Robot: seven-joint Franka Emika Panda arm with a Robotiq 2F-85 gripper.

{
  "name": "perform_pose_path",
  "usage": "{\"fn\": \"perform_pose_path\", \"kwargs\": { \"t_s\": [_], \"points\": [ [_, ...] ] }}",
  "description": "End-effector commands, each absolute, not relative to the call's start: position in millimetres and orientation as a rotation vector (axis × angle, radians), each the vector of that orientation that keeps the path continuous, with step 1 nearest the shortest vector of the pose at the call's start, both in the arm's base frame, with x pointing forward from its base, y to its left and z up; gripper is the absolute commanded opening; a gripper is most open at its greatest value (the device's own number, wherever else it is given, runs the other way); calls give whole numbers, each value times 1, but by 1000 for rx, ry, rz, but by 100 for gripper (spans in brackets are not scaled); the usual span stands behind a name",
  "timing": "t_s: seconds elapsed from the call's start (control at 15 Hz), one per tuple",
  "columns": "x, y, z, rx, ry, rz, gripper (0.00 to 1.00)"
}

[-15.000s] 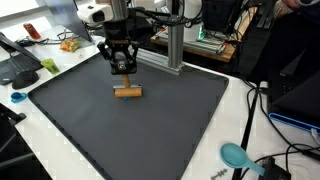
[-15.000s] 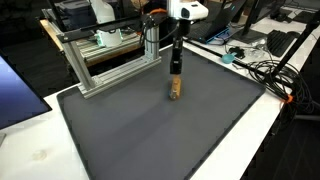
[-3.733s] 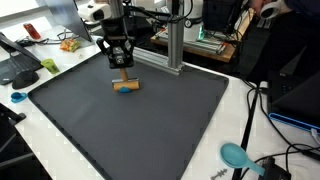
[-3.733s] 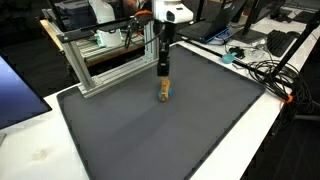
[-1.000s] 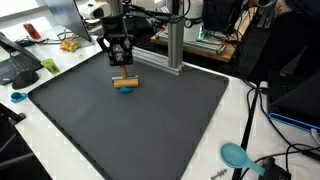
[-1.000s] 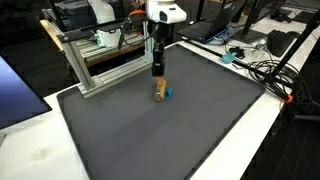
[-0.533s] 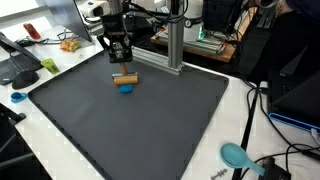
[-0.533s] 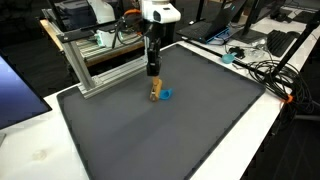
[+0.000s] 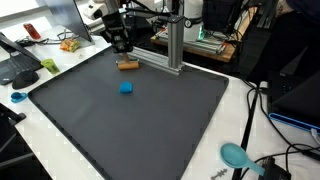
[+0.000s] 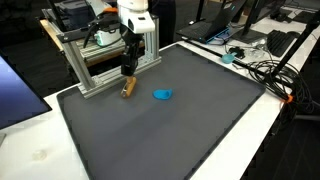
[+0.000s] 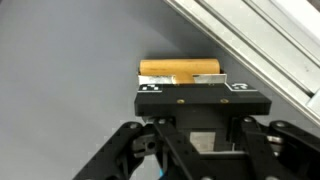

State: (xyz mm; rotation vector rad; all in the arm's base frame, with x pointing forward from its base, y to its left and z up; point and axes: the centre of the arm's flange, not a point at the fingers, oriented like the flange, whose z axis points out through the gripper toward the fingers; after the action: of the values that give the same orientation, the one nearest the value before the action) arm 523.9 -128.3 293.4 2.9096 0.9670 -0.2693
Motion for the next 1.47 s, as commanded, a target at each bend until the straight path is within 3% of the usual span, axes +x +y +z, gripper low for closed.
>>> {"fn": "perform_pose_path", "kwargs": {
  "t_s": [0.0,0.93,1.4],
  "points": [
    [525,-145,270,3038,804,-424,23],
    [555,-142,372,3174,-260,-27,23],
    [550,-76,399,2908,-602,177,23]
  ]
}}
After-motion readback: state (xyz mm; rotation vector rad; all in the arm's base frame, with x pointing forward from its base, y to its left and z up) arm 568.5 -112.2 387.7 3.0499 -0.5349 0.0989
